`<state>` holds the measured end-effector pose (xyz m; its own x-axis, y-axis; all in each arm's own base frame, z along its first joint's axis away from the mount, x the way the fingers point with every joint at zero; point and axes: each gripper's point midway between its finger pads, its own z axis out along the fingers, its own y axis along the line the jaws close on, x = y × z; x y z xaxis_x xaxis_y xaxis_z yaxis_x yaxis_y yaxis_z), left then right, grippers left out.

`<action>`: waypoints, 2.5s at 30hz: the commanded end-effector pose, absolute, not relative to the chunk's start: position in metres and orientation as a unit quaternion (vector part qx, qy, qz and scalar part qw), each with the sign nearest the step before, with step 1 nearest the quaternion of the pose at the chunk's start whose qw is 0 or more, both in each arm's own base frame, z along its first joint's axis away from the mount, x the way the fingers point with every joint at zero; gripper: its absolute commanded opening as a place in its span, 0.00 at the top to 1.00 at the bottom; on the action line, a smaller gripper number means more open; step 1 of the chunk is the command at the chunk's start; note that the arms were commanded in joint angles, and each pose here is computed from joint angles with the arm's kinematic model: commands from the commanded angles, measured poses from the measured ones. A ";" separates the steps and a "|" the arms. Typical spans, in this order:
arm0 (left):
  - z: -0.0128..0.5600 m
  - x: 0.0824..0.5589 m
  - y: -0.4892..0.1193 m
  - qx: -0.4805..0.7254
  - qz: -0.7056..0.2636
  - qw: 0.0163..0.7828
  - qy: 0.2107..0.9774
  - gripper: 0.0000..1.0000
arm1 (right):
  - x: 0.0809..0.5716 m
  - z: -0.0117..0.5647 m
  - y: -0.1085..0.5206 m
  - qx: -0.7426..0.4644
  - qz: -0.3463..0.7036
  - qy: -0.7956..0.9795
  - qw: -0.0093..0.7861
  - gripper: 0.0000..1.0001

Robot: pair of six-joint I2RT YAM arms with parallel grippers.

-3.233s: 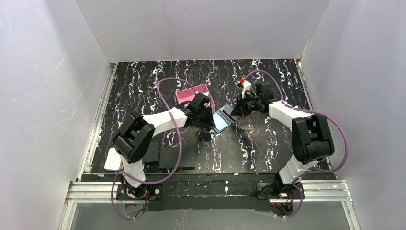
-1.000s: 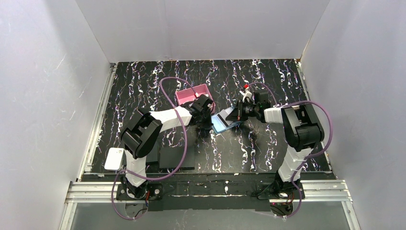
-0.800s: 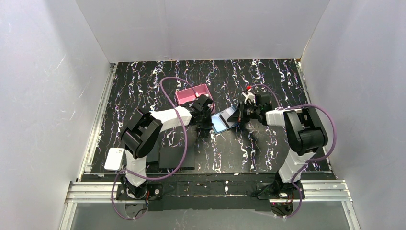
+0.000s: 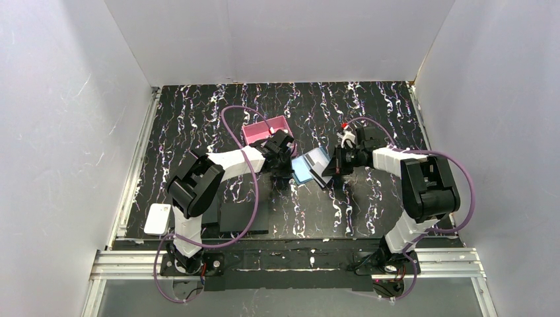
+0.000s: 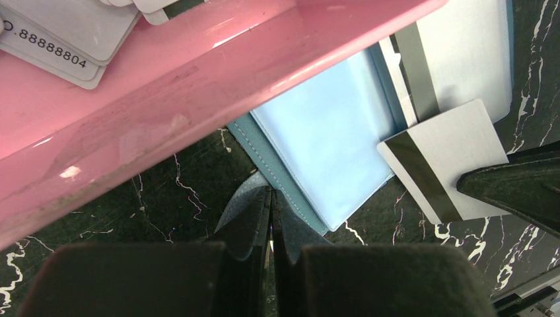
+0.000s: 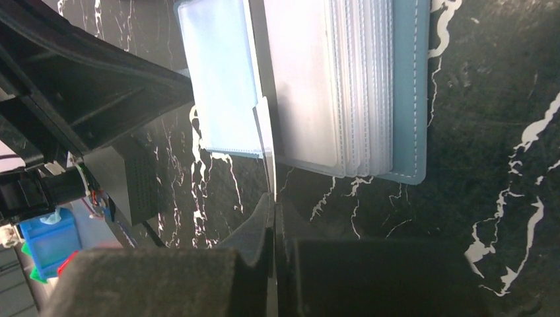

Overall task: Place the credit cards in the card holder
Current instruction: Insert the credit card into the card holder.

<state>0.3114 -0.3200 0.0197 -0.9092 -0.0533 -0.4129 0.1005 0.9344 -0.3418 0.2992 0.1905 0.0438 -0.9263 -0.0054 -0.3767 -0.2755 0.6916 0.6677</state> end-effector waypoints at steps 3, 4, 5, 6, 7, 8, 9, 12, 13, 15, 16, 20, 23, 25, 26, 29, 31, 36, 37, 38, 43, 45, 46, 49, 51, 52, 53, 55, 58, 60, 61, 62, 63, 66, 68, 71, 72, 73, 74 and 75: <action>0.008 0.306 -0.320 0.020 -0.170 0.198 0.965 1.00 | 0.295 0.042 0.192 -0.102 0.397 0.899 0.153 0.99; 0.008 0.306 -0.320 0.020 -0.170 0.198 0.965 1.00 | 0.297 0.040 0.193 -0.104 0.401 0.898 0.152 0.99; 0.009 0.306 -0.320 0.021 -0.170 0.198 0.965 1.00 | 0.299 0.039 0.195 -0.104 0.405 0.896 0.152 0.99; 0.009 0.306 -0.320 0.021 -0.170 0.198 0.965 1.00 | 0.303 0.039 0.196 -0.103 0.407 0.894 0.154 0.99; 0.010 0.306 -0.320 0.022 -0.170 0.199 0.965 1.00 | 0.307 0.040 0.198 -0.105 0.411 0.892 0.159 0.99; 0.011 0.306 -0.320 0.022 -0.171 0.200 0.965 1.00 | 0.312 0.042 0.200 -0.106 0.417 0.888 0.162 0.99; 0.010 0.306 -0.320 0.023 -0.170 0.200 0.965 1.00 | 0.316 0.042 0.202 -0.105 0.421 0.886 0.165 0.99; 0.009 0.306 -0.320 0.023 -0.170 0.199 0.965 1.00 | 0.325 0.039 0.207 -0.106 0.429 0.882 0.162 0.99; 0.010 0.307 -0.321 0.023 -0.171 0.198 0.965 1.00 | 0.328 0.039 0.207 -0.108 0.430 0.881 0.164 0.99; 0.009 0.306 -0.321 0.023 -0.172 0.197 0.965 1.00 | 0.333 0.036 0.209 -0.109 0.431 0.880 0.166 0.99; 0.008 0.306 -0.321 0.023 -0.172 0.197 0.965 1.00 | 0.335 0.035 0.209 -0.109 0.432 0.880 0.167 0.99; 0.007 0.306 -0.322 0.023 -0.171 0.195 0.965 1.00 | 0.343 0.033 0.213 -0.112 0.440 0.872 0.183 0.99; 0.006 0.306 -0.323 0.024 -0.172 0.194 0.966 1.00 | 0.348 0.032 0.216 -0.116 0.445 0.866 0.195 0.99; 0.006 0.307 -0.322 0.024 -0.172 0.194 0.966 1.00 | 0.351 0.031 0.217 -0.120 0.447 0.863 0.201 0.99; 0.006 0.306 -0.322 0.024 -0.172 0.194 0.966 1.00 | 0.351 0.030 0.217 -0.120 0.448 0.862 0.204 0.99; 0.006 0.306 -0.321 0.024 -0.170 0.195 0.966 1.00 | 0.354 0.029 0.219 -0.118 0.452 0.858 0.214 0.99; 0.006 0.306 -0.322 0.024 -0.171 0.196 0.965 1.00 | 0.355 0.028 0.221 -0.115 0.454 0.855 0.223 0.99; 0.006 0.306 -0.322 0.024 -0.171 0.195 0.965 1.00 | 0.357 0.023 0.226 -0.105 0.461 0.849 0.237 0.99; 0.006 0.306 -0.322 0.023 -0.171 0.195 0.965 1.00 | 0.356 0.022 0.228 -0.104 0.465 0.847 0.237 0.99; 0.007 0.306 -0.322 0.023 -0.172 0.196 0.965 1.00 | 0.356 0.022 0.229 -0.103 0.467 0.846 0.236 0.99; 0.008 0.306 -0.322 0.024 -0.172 0.197 0.965 1.00 | 0.350 0.023 0.234 -0.082 0.481 0.841 0.233 0.99; 0.009 0.307 -0.322 0.024 -0.173 0.199 0.964 1.00 | 0.346 0.022 0.234 -0.074 0.482 0.842 0.230 0.99; 0.010 0.307 -0.322 0.024 -0.174 0.199 0.964 1.00 | 0.344 0.022 0.233 -0.069 0.479 0.844 0.230 0.99; 0.010 0.306 -0.321 0.025 -0.173 0.199 0.964 1.00 | 0.339 0.023 0.229 -0.054 0.472 0.849 0.230 0.96; 0.010 0.306 -0.321 0.024 -0.173 0.199 0.964 1.00 | 0.337 0.026 0.228 -0.052 0.470 0.851 0.229 0.92; 0.010 0.306 -0.321 0.025 -0.173 0.199 0.964 1.00 | 0.337 0.026 0.226 -0.053 0.463 0.854 0.231 0.88; 0.010 0.306 -0.321 0.024 -0.173 0.199 0.964 1.00 | 0.337 0.028 0.224 -0.060 0.454 0.858 0.234 0.85; 0.011 0.306 -0.321 0.025 -0.173 0.200 0.964 1.00 | 0.340 0.033 0.220 -0.078 0.433 0.866 0.239 0.76; 0.012 0.306 -0.321 0.026 -0.174 0.201 0.964 1.00 | 0.350 0.044 0.212 -0.116 0.391 0.879 0.246 0.67; 0.012 0.306 -0.322 0.026 -0.174 0.201 0.963 1.00 | 0.351 0.046 0.206 -0.136 0.354 0.894 0.239 0.60; 0.012 0.306 -0.322 0.026 -0.175 0.201 0.964 1.00 | 0.350 0.046 0.204 -0.145 0.339 0.900 0.232 0.58; 0.012 0.306 -0.322 0.026 -0.175 0.200 0.964 1.00 | 0.350 0.046 0.203 -0.154 0.328 0.904 0.228 0.57; 0.012 0.306 -0.323 0.026 -0.177 0.201 0.963 1.00 | 0.350 0.047 0.202 -0.161 0.317 0.906 0.228 0.56; 0.012 0.306 -0.324 0.025 -0.177 0.200 0.963 1.00 | 0.349 0.044 0.205 -0.177 0.306 0.907 0.229 0.49; 0.012 0.306 -0.324 0.026 -0.178 0.200 0.963 1.00 | 0.349 0.039 0.209 -0.183 0.308 0.907 0.222 0.49; 0.013 0.306 -0.324 0.027 -0.178 0.201 0.963 1.00 | 0.347 0.035 0.216 -0.186 0.314 0.905 0.220 0.49; 0.013 0.306 -0.324 0.028 -0.179 0.202 0.963 1.00 | 0.346 0.035 0.219 -0.187 0.317 0.903 0.220 0.50; 0.014 0.306 -0.324 0.028 -0.179 0.202 0.963 1.00 | 0.344 0.034 0.220 -0.188 0.319 0.902 0.221 0.51; 0.014 0.306 -0.324 0.028 -0.179 0.203 0.962 1.00 | 0.342 0.034 0.222 -0.188 0.319 0.902 0.222 0.52; 0.014 0.306 -0.324 0.028 -0.179 0.203 0.962 1.00 | 0.341 0.034 0.223 -0.189 0.318 0.901 0.225 0.52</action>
